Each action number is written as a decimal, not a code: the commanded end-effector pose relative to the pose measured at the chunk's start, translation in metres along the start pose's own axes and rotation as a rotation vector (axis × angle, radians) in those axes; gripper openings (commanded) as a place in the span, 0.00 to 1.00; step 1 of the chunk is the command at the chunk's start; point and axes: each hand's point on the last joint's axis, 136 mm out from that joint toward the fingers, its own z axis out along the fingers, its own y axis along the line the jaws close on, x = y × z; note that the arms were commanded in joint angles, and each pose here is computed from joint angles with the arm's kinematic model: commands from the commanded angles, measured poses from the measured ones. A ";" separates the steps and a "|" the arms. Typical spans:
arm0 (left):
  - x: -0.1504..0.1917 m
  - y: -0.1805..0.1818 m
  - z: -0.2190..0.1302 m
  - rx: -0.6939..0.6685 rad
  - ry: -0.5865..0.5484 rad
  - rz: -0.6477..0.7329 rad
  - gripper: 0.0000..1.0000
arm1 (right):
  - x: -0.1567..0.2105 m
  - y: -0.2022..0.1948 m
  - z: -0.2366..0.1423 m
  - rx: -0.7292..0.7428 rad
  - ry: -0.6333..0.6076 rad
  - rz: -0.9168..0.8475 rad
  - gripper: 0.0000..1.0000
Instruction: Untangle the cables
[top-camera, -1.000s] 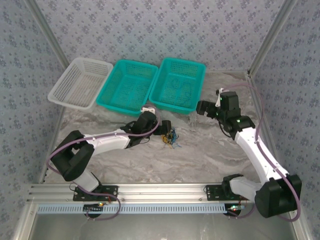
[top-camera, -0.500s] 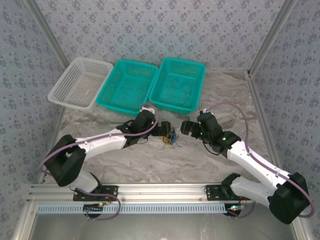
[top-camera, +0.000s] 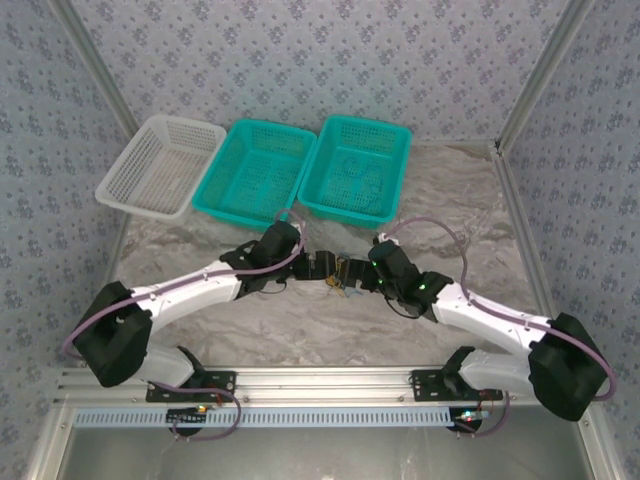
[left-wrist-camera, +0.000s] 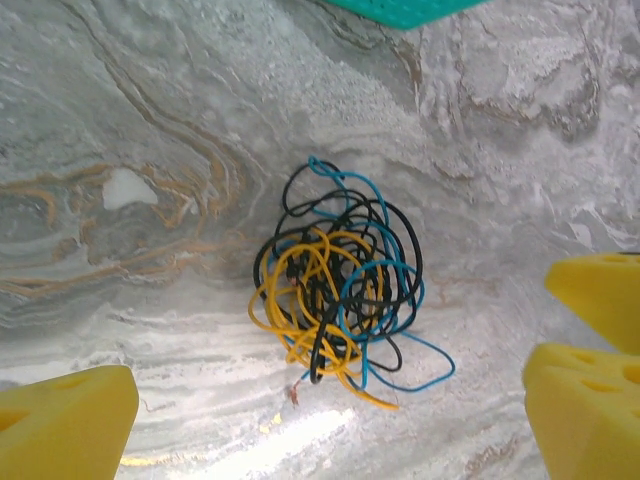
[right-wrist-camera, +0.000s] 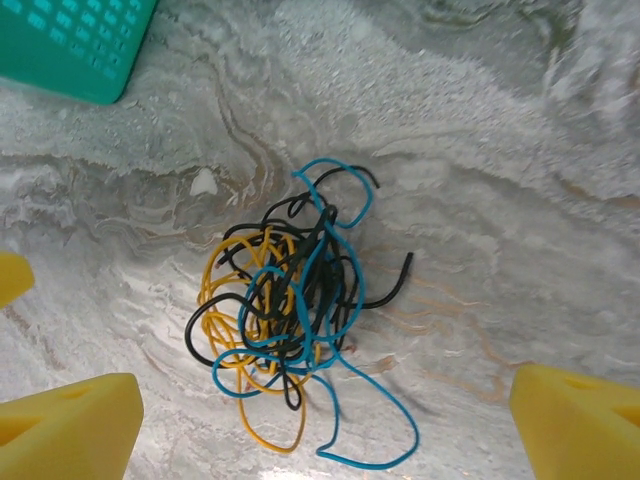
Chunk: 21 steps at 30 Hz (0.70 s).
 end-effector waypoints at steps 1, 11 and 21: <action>0.004 -0.006 -0.006 0.053 0.023 -0.030 1.00 | -0.007 0.014 0.004 -0.083 -0.002 0.037 0.95; 0.004 0.021 0.005 0.003 0.031 -0.179 0.98 | 0.010 -0.005 0.012 -0.077 0.118 0.074 0.75; 0.003 0.023 0.012 -0.004 0.036 -0.178 1.00 | 0.042 -0.010 0.016 -0.123 0.204 -0.103 0.64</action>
